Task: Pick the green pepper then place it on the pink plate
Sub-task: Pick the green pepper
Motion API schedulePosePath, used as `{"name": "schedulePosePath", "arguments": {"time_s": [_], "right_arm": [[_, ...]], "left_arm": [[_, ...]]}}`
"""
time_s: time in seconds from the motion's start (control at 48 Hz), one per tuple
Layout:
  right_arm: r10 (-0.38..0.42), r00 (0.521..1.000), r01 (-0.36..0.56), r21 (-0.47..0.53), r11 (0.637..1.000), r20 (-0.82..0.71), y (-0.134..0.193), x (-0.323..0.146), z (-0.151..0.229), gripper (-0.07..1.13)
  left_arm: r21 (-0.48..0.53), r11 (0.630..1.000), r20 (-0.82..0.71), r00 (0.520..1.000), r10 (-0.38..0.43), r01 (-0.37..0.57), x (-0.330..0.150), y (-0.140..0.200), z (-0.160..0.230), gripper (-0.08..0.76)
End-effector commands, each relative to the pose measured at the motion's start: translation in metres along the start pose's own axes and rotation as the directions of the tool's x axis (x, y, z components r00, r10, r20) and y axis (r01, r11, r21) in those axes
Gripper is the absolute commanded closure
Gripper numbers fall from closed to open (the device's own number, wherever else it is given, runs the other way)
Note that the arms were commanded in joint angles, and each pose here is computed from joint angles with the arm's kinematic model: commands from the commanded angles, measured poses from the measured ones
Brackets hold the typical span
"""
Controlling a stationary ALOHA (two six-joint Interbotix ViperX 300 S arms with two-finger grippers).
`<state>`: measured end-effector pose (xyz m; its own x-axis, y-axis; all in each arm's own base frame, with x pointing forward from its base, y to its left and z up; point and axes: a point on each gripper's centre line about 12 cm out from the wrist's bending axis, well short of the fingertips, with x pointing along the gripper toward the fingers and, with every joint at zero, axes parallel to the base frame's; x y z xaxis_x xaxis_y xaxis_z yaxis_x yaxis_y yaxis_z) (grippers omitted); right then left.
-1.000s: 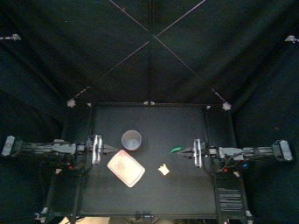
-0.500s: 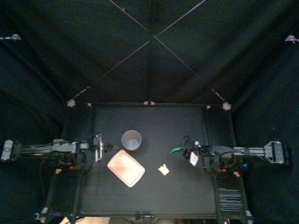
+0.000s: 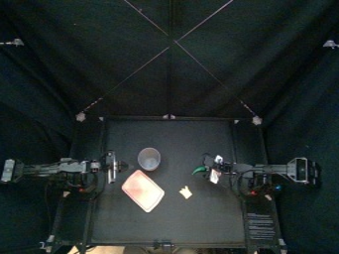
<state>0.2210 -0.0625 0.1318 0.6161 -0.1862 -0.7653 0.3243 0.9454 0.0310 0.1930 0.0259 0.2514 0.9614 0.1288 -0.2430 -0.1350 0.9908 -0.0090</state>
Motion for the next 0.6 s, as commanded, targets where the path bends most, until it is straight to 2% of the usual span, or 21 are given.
{"name": "schedulePosePath", "arguments": {"time_s": [0.021,0.292,0.604], "right_arm": [[-0.004,1.000,0.004,-0.020,1.000,-0.012,-0.001,0.009,0.007,0.04],[-0.020,0.992,0.018,-0.015,1.000,-0.123,-0.005,0.039,-0.003,0.08],[-0.002,0.995,0.000,-0.019,1.000,-0.095,0.003,0.042,0.014,0.40]], "left_arm": [[0.001,1.000,0.012,1.000,0.003,-0.003,0.001,0.001,0.005,0.631],[-0.001,1.000,0.006,1.000,0.003,-0.003,0.000,0.001,0.002,0.631],[-0.010,1.000,-0.011,1.000,0.003,-0.003,0.001,0.001,-0.004,0.631]]}}
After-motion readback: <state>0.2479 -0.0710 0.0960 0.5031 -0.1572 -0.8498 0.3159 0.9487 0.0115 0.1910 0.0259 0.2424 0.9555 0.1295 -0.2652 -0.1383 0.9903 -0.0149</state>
